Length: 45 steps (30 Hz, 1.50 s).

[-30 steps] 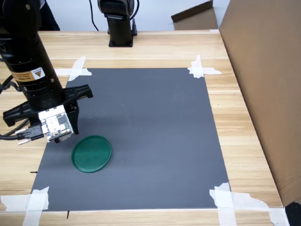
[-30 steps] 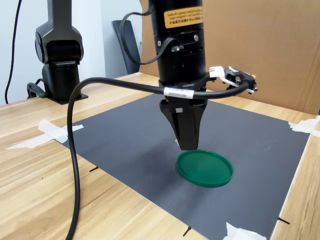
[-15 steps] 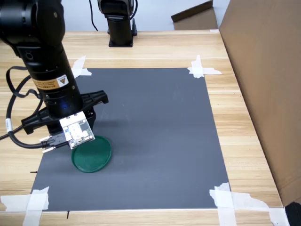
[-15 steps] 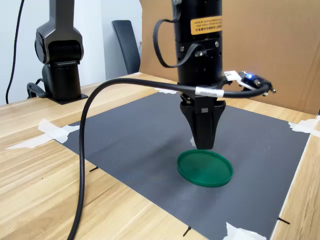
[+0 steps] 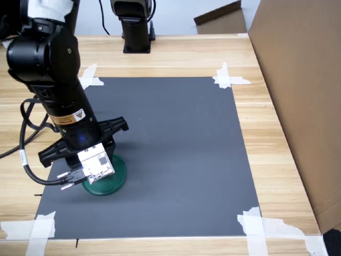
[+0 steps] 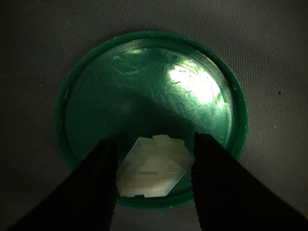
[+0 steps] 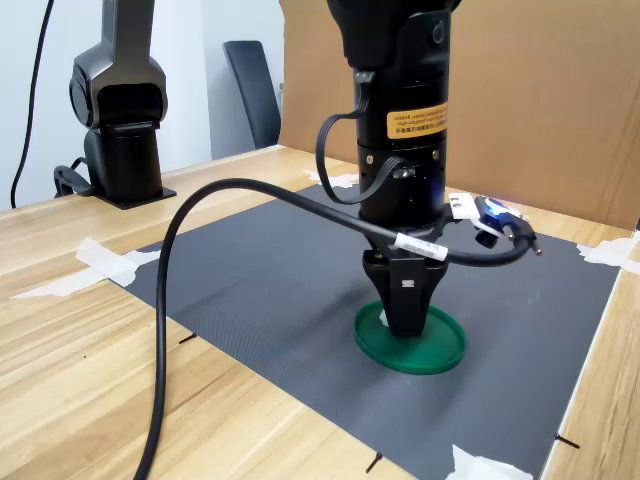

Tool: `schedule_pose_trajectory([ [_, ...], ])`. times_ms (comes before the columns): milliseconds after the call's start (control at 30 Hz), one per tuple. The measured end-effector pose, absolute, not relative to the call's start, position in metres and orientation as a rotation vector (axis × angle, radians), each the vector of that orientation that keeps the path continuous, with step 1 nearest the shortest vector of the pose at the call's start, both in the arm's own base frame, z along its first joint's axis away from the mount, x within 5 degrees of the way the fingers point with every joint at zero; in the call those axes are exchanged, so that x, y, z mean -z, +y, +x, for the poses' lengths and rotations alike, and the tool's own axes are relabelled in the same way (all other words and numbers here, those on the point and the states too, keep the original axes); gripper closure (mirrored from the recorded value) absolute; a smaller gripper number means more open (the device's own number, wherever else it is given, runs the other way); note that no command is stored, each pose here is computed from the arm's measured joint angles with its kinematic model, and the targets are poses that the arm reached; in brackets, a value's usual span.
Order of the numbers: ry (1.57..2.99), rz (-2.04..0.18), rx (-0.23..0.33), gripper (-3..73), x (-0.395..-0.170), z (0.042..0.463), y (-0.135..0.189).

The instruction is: Grasp a white terminal and put it in the green lid.

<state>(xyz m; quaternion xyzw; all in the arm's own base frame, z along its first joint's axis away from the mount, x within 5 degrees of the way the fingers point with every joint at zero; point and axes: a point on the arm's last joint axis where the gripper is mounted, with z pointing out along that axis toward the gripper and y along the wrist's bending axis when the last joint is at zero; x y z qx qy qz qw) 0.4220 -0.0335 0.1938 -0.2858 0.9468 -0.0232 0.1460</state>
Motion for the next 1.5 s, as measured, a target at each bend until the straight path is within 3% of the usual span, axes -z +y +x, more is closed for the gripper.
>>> schedule_pose_trajectory([
  [267, 2.720, -0.841, 0.066, 33.1, -0.193, 0.423, -0.033],
  [367, 2.720, -0.813, 0.065, 24.4, -0.193, 0.423, -0.033],
  [500, 2.710, -0.784, 0.069, 21.4, -0.195, 0.424, -0.033],
  [833, 2.553, -0.698, 0.081, 21.1, -0.265, 0.407, -0.028],
  [967, 2.477, -0.648, 0.083, 21.3, -0.298, 0.373, -0.023],
  [1133, 2.360, -0.513, 0.122, 30.8, -0.322, 0.321, -0.020],
  [1167, 2.307, -0.473, 0.136, 38.0, -0.332, 0.304, -0.019],
  [1200, 2.232, -0.442, 0.157, 50.5, -0.348, 0.278, -0.017],
  [1300, 2.139, -0.417, 0.186, 66.5, -0.366, 0.246, -0.014],
  [1433, 2.061, -0.379, 0.209, 71.0, -0.377, 0.217, -0.012],
  [1500, 1.981, -0.288, 0.190, 72.0, -0.383, 0.186, -0.010],
])
